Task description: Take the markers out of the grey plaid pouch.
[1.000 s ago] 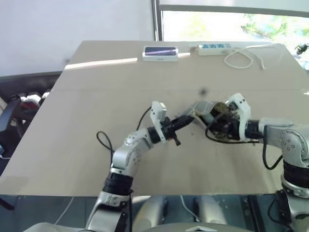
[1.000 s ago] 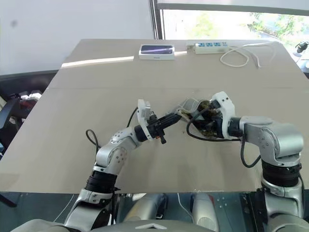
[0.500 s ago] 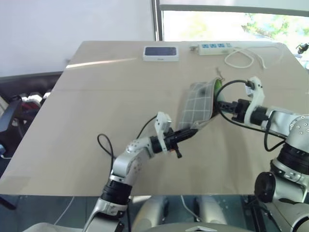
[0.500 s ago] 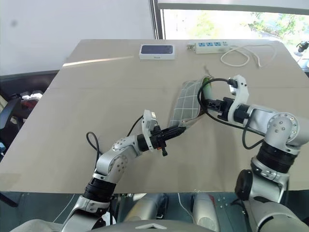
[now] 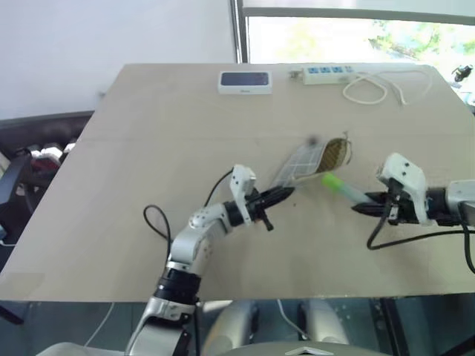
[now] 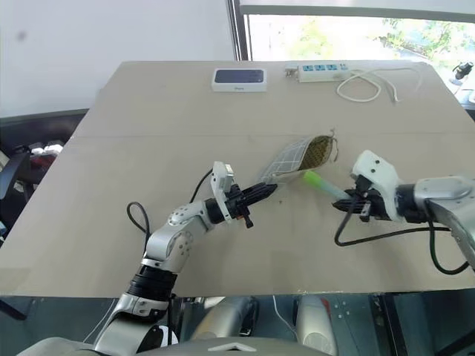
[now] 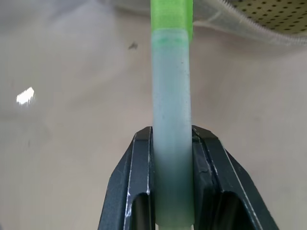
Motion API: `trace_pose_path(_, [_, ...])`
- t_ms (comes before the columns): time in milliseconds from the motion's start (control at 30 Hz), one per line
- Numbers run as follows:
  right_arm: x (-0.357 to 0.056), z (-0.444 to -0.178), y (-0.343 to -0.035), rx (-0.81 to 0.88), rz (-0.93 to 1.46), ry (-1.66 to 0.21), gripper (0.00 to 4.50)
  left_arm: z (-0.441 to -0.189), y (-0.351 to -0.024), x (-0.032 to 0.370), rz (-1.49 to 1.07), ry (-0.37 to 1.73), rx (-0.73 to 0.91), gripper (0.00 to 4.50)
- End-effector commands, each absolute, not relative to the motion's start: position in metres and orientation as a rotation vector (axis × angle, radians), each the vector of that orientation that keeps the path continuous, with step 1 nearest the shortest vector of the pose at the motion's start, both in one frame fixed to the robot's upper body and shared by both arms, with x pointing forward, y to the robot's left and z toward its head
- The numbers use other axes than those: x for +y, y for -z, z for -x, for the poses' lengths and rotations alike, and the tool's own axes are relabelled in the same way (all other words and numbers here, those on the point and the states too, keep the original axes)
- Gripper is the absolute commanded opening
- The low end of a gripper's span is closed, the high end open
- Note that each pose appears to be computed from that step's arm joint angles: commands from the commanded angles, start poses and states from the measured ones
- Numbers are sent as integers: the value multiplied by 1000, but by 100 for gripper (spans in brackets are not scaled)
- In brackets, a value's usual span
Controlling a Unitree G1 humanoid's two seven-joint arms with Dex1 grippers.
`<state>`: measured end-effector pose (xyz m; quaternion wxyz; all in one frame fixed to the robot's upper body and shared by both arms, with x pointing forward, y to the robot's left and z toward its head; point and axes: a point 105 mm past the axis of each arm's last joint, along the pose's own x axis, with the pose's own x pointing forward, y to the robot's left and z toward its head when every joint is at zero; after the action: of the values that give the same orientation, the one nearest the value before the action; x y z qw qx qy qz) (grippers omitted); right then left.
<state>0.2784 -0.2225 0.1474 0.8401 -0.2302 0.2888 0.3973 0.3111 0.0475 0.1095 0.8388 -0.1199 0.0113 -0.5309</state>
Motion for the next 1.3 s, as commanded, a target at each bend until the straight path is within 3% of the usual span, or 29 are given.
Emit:
trace_pose_path(33, [-279, -292, -139, 659, 637, -631, 38, -309, -122, 66, 266, 1122, -24, 0])
trace_pose_path(100, [-293, -296, -131, 668, 676, -587, 142, -302, -124, 68, 274, 1164, -4, 0])
trace_pose_path(333, [-282, -300, -136, 609, 652, -618, 431, -295, -126, 78, 242, 1232, 31, 0])
trace_pose_path(467, [-243, -303, -161, 480, 510, -710, 431, -294, -128, 80, 224, 1255, 35, 0])
trace_pose_path(633, [-217, -306, -183, 388, 541, -758, 431, -292, -130, 81, 211, 1279, 36, 0])
trace_pose_path(667, [-207, -308, -191, 343, 518, -781, 382, -292, -130, 81, 213, 1281, 34, 0])
trace_pose_path(700, [-196, -307, -196, 315, 486, -819, 377, -292, -131, 81, 213, 1282, 33, 0])
trace_pose_path(733, [-186, -305, -198, 302, 461, -858, 343, -292, -131, 81, 212, 1284, 33, 0])
trace_pose_path(767, [-178, -303, -199, 297, 439, -890, 305, -292, -130, 81, 210, 1286, 34, 0])
trace_pose_path(800, [-169, -302, -200, 285, 408, -914, 239, -292, -130, 81, 210, 1289, 36, 0])
trace_pose_path(1000, [-141, -313, -196, 262, 354, -967, 18, -290, -129, 80, 211, 1303, 36, 0])
trace_pose_path(1300, [-121, -337, -159, 298, 478, -1025, 5, -278, -137, 71, 215, 1365, 9, 0])
